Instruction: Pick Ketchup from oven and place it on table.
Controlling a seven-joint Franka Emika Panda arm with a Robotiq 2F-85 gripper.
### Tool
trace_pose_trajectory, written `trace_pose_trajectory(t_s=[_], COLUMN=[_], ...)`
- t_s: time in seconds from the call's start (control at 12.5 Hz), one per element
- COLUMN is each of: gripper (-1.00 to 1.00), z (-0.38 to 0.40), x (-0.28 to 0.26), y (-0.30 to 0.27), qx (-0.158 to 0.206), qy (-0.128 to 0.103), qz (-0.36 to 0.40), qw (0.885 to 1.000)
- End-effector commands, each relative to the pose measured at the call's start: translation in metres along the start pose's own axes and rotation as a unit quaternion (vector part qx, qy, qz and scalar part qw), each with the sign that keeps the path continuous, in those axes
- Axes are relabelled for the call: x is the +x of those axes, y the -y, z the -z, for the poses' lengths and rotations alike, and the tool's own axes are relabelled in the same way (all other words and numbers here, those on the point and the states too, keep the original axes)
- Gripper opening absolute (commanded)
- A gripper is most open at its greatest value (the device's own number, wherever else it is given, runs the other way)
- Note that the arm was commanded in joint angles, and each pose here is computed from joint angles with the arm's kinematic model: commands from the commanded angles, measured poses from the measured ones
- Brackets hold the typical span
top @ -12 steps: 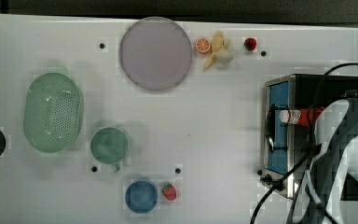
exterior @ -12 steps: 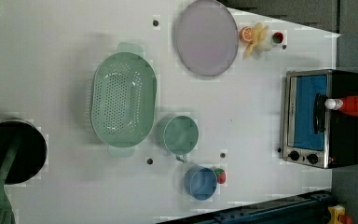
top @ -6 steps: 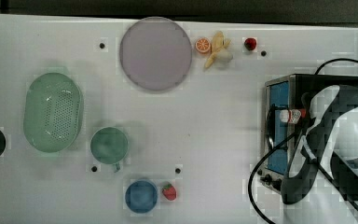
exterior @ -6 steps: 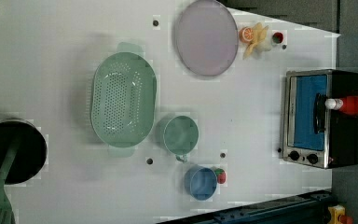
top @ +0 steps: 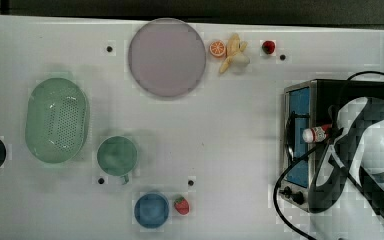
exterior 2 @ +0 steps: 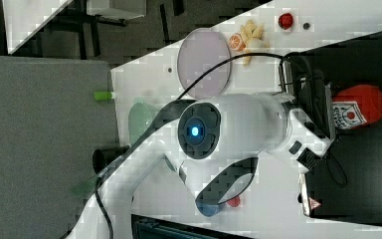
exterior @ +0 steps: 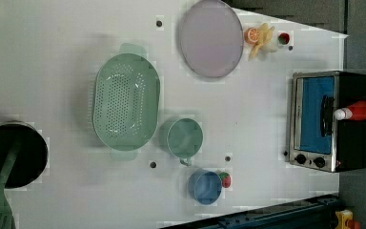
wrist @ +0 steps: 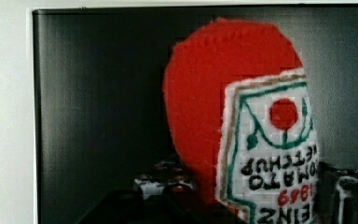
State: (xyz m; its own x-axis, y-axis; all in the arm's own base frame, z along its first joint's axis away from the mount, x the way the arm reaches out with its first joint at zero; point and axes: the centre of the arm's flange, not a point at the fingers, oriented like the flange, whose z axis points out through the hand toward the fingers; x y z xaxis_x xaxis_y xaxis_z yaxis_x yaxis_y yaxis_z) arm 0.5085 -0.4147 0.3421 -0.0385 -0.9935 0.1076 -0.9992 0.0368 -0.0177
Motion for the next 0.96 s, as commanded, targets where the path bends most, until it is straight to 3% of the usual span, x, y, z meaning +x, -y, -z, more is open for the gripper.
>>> trace_pose_trajectory(t_s=[0.08,0.32,0.56,0.72,0.96], gripper=[0.26,0.26,0.27,0.26,0.27], z=[0.021,0.049,0.132,0.187,0.246], x=[0.003,0.005,-0.021,-0.052,-0.127], y=[0.002,0.009,0.031,0.045,0.071], qx=[0.021,0.028,0.024,0.024,0.058], qy=[-0.002,0.003,0.036,0.043,0.052], qz=[-0.023,-0.017,0.03,0.07,0.143], qw=[1.0,0.999,0.999,0.996,0.987])
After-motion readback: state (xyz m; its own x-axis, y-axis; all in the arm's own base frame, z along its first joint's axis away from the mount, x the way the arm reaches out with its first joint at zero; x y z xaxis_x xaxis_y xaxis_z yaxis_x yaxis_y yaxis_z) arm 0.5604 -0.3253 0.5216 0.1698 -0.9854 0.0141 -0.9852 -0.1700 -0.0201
